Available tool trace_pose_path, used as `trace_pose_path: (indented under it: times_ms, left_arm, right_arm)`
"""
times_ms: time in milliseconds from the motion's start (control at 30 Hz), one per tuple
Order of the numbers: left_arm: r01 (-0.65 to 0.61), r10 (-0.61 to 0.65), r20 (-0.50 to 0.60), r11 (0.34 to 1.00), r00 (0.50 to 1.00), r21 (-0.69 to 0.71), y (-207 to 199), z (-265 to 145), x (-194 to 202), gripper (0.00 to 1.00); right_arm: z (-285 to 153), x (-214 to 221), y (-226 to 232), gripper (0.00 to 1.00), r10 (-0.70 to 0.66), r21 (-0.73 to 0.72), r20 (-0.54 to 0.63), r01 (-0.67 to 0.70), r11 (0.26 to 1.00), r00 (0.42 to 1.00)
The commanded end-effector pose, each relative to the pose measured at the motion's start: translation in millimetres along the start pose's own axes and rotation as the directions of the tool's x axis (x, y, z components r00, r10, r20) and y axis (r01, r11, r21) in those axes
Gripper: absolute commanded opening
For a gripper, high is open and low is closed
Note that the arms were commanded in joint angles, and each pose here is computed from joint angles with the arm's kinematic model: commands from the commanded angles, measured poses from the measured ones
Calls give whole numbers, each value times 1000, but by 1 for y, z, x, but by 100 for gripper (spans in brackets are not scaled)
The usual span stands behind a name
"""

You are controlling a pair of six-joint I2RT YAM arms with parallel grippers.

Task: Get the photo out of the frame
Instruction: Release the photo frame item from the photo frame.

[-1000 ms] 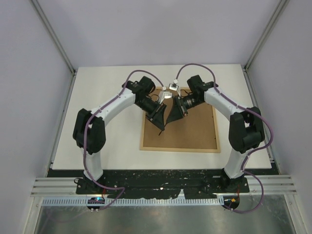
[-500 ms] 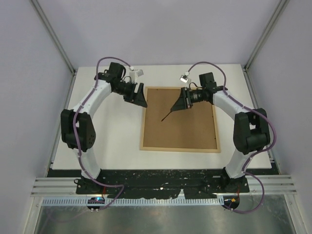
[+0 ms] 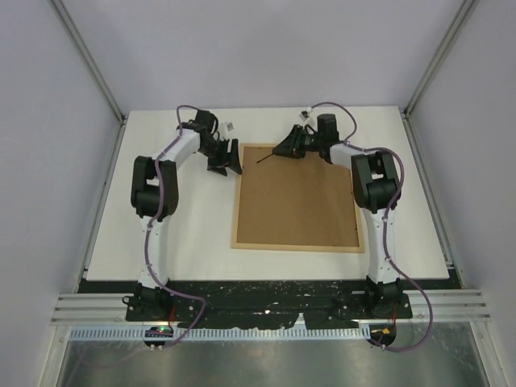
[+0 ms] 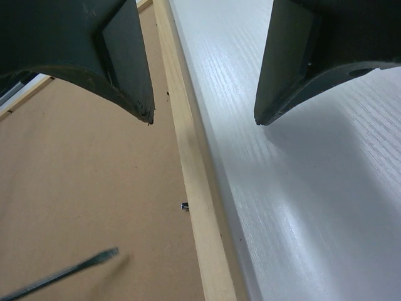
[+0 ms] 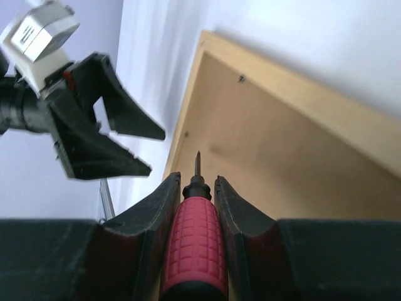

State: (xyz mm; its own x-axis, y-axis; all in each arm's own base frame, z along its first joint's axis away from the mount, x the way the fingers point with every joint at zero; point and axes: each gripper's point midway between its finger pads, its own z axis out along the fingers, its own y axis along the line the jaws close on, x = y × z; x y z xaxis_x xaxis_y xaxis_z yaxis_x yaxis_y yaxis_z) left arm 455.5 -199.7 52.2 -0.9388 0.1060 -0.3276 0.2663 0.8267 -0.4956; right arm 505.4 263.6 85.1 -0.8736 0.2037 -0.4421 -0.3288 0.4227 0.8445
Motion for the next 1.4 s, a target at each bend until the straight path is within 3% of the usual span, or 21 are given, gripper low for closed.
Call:
trace_pose_path:
  times_ms: [0, 267, 433, 767, 1100, 1367]
  left_arm:
    - [20, -20, 65, 1000, 998, 15, -10, -3, -19, 67]
    - [60, -62, 16, 992, 998, 112, -21, 15, -8, 50]
    - [72, -73, 4, 993, 997, 98, -20, 20, -4, 46]
    - [92, -91, -10, 994, 996, 57, -20, 20, 2, 31]
    - [71, -71, -26, 997, 997, -12, -27, 23, 8, 31]
    - [54, -56, -27, 996, 998, -70, -27, 23, 9, 27]
  right_arm:
    - [27, -43, 9, 8, 4, -14, 105, -2, 1000, 995]
    - [61, -32, 5, 8, 48, -44, 40, -46, 998, 998]
    - [60, -14, 21, 8, 74, -125, -16, -76, 989, 997]
    - [62, 1, 15, 8, 70, -100, -30, -72, 992, 997]
    - [49, -20, 40, 8, 89, -187, -11, -89, 978, 996]
    - [45, -20, 37, 8, 53, -158, -10, -54, 986, 999]
